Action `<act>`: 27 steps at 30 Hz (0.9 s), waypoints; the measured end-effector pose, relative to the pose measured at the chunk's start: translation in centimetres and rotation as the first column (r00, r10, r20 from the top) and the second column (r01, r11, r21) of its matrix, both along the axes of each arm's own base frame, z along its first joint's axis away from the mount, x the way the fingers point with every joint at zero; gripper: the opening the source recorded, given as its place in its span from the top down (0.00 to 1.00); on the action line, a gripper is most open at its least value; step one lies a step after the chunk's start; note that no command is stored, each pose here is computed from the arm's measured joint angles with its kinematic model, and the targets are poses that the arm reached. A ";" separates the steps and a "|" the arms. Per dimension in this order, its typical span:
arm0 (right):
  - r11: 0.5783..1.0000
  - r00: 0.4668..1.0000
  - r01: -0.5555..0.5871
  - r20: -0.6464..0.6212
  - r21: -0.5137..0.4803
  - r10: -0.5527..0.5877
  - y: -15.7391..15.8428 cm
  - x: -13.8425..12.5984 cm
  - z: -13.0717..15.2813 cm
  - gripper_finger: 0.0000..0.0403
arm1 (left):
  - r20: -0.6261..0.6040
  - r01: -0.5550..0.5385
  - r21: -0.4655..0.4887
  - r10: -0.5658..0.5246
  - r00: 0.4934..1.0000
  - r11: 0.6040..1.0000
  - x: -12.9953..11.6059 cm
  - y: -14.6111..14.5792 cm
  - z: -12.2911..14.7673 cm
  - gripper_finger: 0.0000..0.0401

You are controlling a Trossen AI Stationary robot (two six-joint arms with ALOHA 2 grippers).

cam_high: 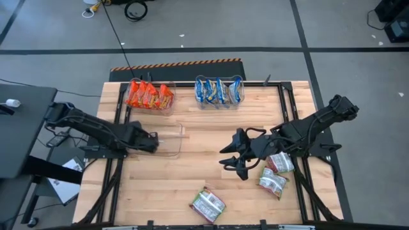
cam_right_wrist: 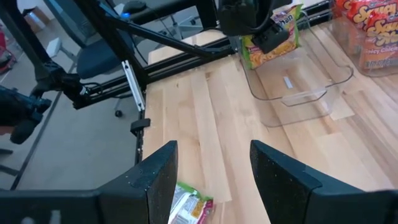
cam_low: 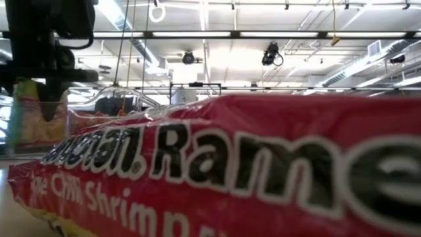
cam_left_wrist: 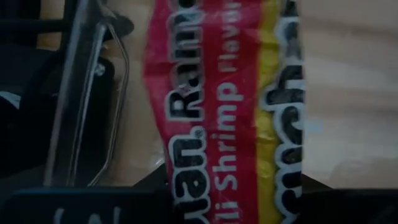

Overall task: Sort Maruchan noodles
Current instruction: Put the yellow noodle pack into the bottom transparent bin

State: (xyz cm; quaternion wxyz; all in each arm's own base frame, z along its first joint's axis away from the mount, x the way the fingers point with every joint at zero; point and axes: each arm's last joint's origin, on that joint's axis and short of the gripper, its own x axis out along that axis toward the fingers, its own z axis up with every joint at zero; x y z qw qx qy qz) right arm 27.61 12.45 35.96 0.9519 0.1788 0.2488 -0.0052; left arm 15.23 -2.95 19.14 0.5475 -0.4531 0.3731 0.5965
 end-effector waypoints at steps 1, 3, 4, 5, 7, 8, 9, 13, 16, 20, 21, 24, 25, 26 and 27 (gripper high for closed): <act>1.000 1.000 -0.004 -0.002 0.000 0.004 0.1 0.0 0.0 0.49 | -0.016 0.016 -0.013 -0.016 1.000 1.000 0.1 -0.1 -0.1 0.73; 1.000 1.000 -0.010 -0.005 -0.001 0.010 0.2 -0.1 0.0 0.49 | -0.051 0.055 -0.048 -0.057 0.997 0.997 0.2 -0.2 -0.4 0.72; 1.000 1.000 -0.012 -0.007 -0.002 0.012 0.3 -0.2 -0.1 0.49 | -0.066 0.074 -0.066 -0.079 0.995 0.995 0.2 -0.2 -0.5 0.72; 1.000 1.000 -0.014 -0.007 -0.002 0.014 0.3 -0.2 -0.1 0.49 | -0.075 0.090 -0.086 -0.097 0.992 0.992 0.2 -0.3 -0.5 0.71; 1.000 1.000 -0.015 -0.007 -0.003 0.015 0.3 -0.2 -0.1 0.49 | -0.086 0.119 -0.119 -0.129 0.988 0.986 0.2 -0.4 -0.5 0.70; 1.000 1.000 -0.015 -0.007 -0.003 0.015 0.3 -0.2 -0.1 0.49 | -0.089 0.127 -0.128 -0.139 0.986 0.984 0.2 -0.4 -0.5 0.70; 1.000 1.000 -0.015 -0.007 -0.003 0.015 0.3 -0.2 -0.1 0.49 | -0.089 0.130 -0.131 -0.142 0.986 0.983 0.2 -0.4 -0.5 0.69; 1.000 1.000 -0.016 -0.006 -0.005 0.016 0.3 -0.2 -0.1 0.49 | -0.087 0.128 -0.145 -0.141 0.986 0.981 0.2 -0.4 -0.5 0.65; 1.000 1.000 -0.017 -0.008 0.004 0.017 0.3 -0.2 -0.1 0.49 | -0.097 0.159 -0.187 -0.179 0.979 0.969 0.1 -0.6 -0.5 0.58; 0.999 0.999 -0.035 -0.013 0.016 0.035 0.5 -0.2 -0.1 0.49 | -0.120 0.182 -0.200 -0.208 0.971 0.963 0.1 -0.6 0.2 0.51; 0.999 0.999 -0.038 -0.013 0.018 0.038 0.5 -0.2 -0.1 0.49 | -0.136 0.180 -0.201 -0.209 0.968 0.963 0.0 -0.6 0.6 0.50; 0.999 0.999 -0.039 -0.014 0.019 0.039 0.5 -0.2 -0.1 0.49 | -0.197 0.170 -0.210 -0.212 0.957 0.963 -0.3 -0.5 1.6 0.47; 0.999 0.999 -0.039 -0.014 0.021 0.039 0.5 -0.2 -0.1 0.49 | -0.221 0.178 -0.217 -0.226 0.949 0.960 -0.5 -0.5 2.0 0.47; 0.999 0.999 -0.038 -0.014 0.022 0.038 0.5 -0.2 -0.1 0.49 | -0.238 0.185 -0.224 -0.237 0.942 0.957 -0.6 -0.5 2.3 0.47; 0.999 0.999 -0.038 -0.014 0.022 0.039 0.5 -0.2 -0.1 0.49 | -0.251 0.195 -0.230 -0.252 0.935 0.953 -0.7 -0.5 2.7 0.47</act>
